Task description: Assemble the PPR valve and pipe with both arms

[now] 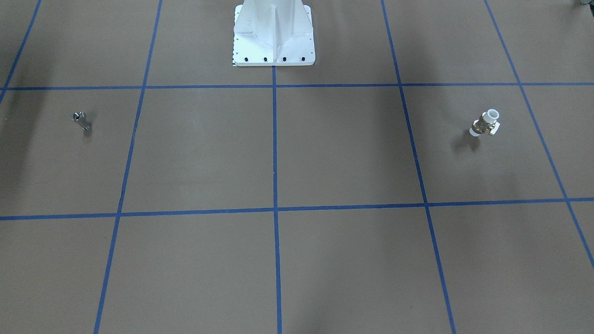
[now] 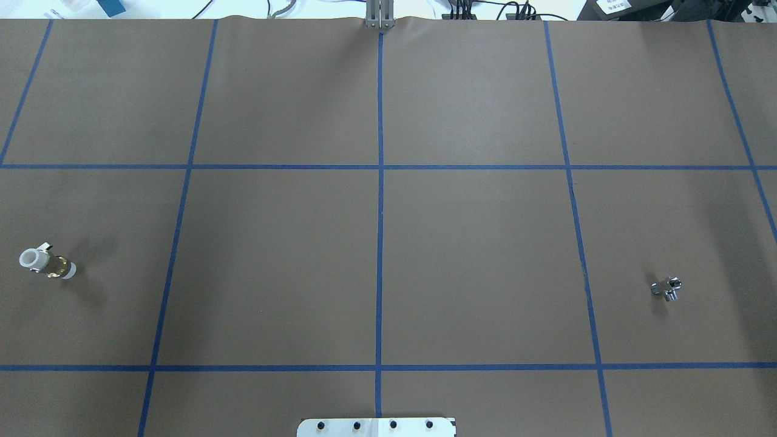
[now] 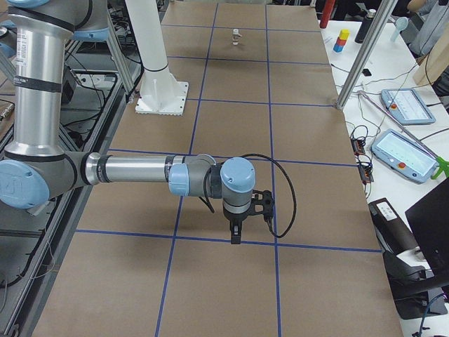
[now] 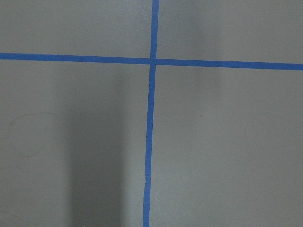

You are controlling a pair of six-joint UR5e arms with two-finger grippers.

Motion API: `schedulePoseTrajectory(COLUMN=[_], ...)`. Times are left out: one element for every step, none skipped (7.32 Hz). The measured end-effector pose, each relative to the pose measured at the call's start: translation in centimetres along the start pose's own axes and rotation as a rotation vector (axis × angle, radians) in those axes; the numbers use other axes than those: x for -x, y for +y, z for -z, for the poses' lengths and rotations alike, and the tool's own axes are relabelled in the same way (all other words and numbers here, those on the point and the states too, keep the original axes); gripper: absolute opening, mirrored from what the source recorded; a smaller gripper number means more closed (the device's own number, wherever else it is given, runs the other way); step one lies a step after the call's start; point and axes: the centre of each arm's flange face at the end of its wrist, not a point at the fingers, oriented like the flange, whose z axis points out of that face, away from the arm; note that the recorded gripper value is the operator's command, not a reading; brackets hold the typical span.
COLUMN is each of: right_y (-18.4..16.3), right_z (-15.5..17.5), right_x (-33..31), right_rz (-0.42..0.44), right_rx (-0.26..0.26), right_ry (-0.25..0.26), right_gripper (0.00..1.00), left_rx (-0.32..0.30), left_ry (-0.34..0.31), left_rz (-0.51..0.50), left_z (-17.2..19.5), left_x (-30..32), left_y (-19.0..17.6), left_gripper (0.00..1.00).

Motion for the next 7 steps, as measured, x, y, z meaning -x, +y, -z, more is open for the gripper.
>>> schedulePoseTrajectory(right_y=[0.0,0.0,0.0,0.0,0.0,0.0,0.0], right_z=[0.0,0.0,0.0,-0.1,-0.1,-0.1,0.0], right_x=[0.0,0.0,0.0,0.0,0.0,0.0,0.0], right_rz=[0.0,0.0,0.0,0.0,-0.001,-0.001,-0.001], right_rx=[0.0,0.0,0.0,0.0,0.0,0.0,-0.001], right_ry=[0.0,0.0,0.0,-0.001,-0.002,-0.005,-0.007], right_gripper=[1.0,1.0,1.0,1.0,1.0,1.0,1.0], left_rx=[-0.002,-0.011,-0.03,-0.056,-0.077,-0.094,-0.111], left_ry=[-0.001,-0.003,-0.007,-0.011,-0.014,-0.015,-0.014], left_rz=[-0.004,-0.013,-0.034,-0.06,-0.082,-0.106,-0.146], left_z=[0.1,0.4,0.9,1.5,1.8,2.0,1.9], left_x=[-0.1,-0.3,-0.7,-1.1,-1.5,-2.0,-3.0], left_y=[-0.1,-0.5,-1.3,-2.2,-2.9,-3.6,-4.6], left_gripper=[1.0,1.0,1.0,1.0,1.0,1.0,1.0])
